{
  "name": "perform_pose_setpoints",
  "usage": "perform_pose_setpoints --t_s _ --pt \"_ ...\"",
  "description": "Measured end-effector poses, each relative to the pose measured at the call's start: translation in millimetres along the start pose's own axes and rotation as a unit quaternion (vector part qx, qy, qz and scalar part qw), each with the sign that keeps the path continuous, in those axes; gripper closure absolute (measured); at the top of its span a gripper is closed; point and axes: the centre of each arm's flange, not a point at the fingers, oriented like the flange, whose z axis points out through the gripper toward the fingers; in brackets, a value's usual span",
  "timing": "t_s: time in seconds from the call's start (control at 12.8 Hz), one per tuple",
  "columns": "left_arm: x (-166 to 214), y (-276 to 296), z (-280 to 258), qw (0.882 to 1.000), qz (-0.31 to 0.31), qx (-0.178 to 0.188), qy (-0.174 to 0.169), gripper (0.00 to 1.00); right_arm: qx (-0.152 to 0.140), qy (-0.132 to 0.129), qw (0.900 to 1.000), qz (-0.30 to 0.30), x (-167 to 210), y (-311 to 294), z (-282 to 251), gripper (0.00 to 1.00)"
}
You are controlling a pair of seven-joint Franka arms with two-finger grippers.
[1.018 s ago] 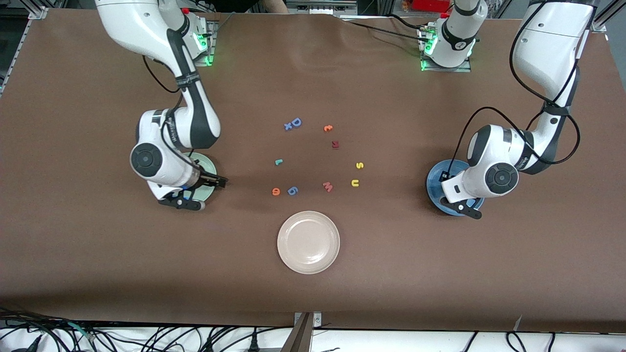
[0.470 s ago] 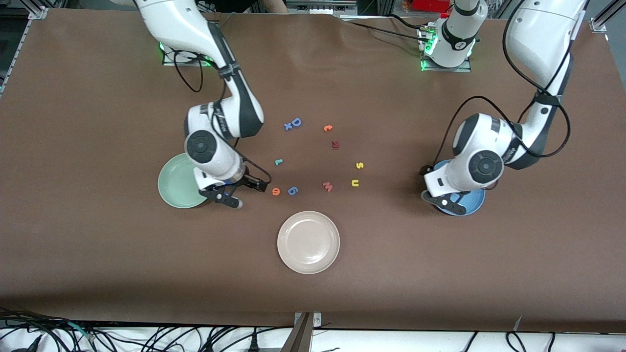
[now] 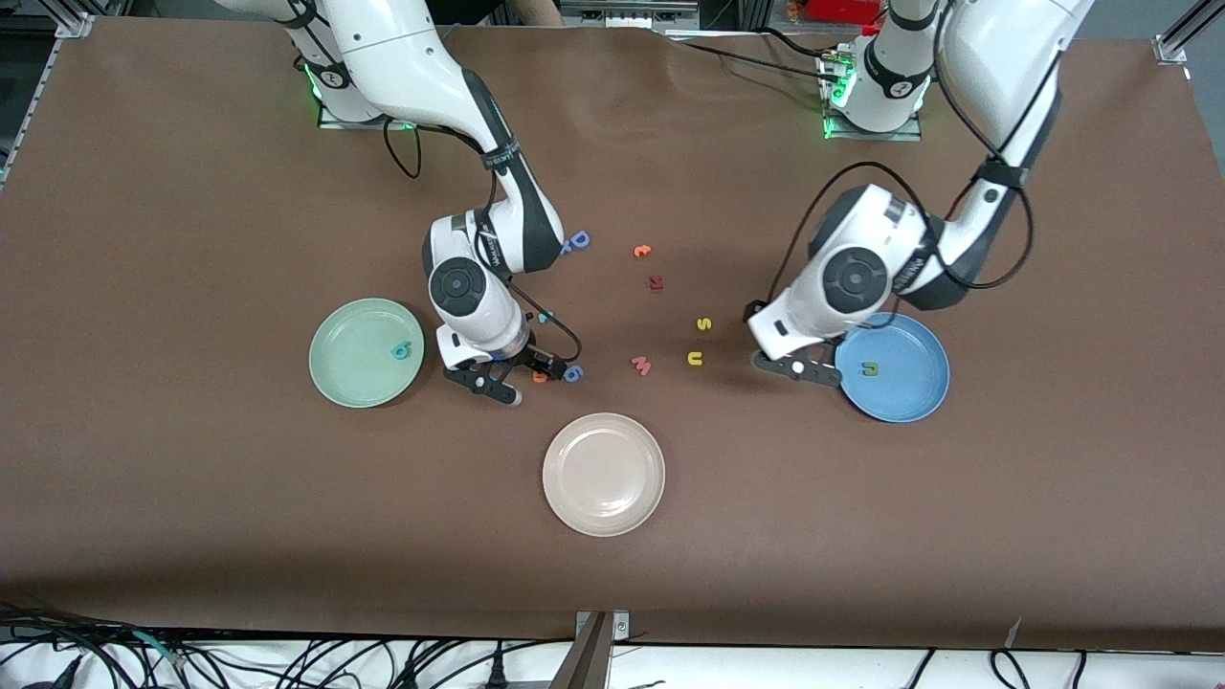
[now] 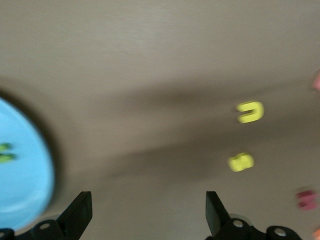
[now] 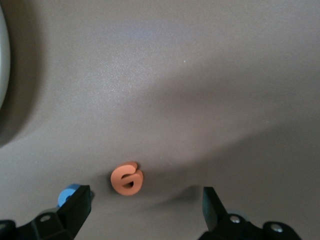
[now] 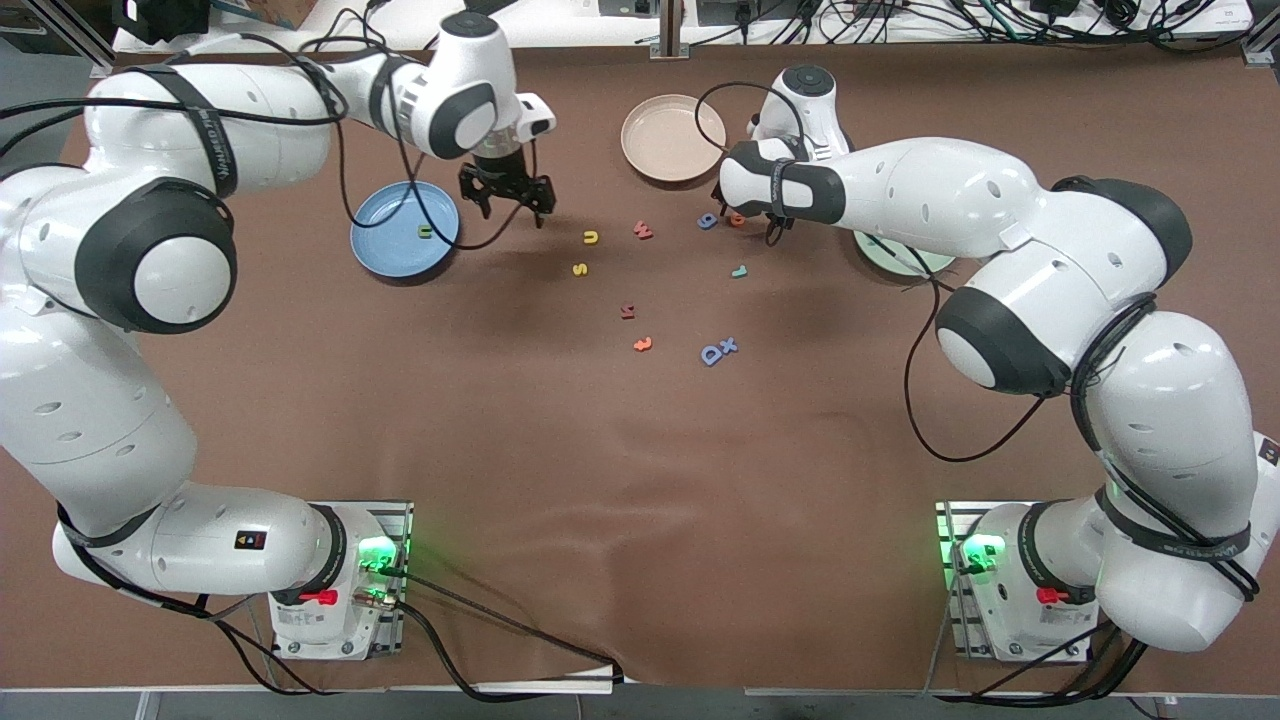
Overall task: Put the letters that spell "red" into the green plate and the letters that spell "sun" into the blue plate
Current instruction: 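Grasp the yellow s with the left gripper while the right gripper grasps e, then carry the s to the blue plate while the right gripper carries e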
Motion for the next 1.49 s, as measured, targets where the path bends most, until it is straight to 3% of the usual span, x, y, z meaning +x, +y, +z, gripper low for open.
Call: perform_pose_setpoints --t_s 0.16,0.23,0.31,0.55,1.02,1.25,1.33,1.49 --pt "-7 41 20 0.999 -0.034 -0.009 0.009 0.00 0.001 0.002 1.000 0.000 1 -1 0 0.06" --pt "-11 61 34 0.999 -0.049 -0.015 0.011 0.00 0.001 0.002 1.000 0.000 2 -1 0 0.17" --pt "-16 78 49 0.998 -0.059 -0.019 0.009 0.00 0.001 0.002 1.000 0.001 3 0 0 0.22" --pt "-19 97 79 0.996 -0.081 -0.032 0.007 0.00 0.003 0.004 1.000 0.001 5 -2 0 0.25" --pt "-15 90 88 0.997 -0.071 -0.012 0.022 0.02 0.007 0.014 1.000 -0.003 6 -7 7 0.25" --pt "-17 90 92 0.997 -0.070 -0.010 0.018 0.13 0.008 0.015 1.000 -0.003 7 -7 6 0.30" --pt "-19 89 95 0.997 -0.070 -0.008 0.015 0.13 0.008 0.016 1.000 -0.003 7 -7 6 0.40" --pt "-20 90 96 0.997 -0.069 -0.008 0.015 0.34 0.010 0.017 1.000 -0.003 7 -8 5 0.65"
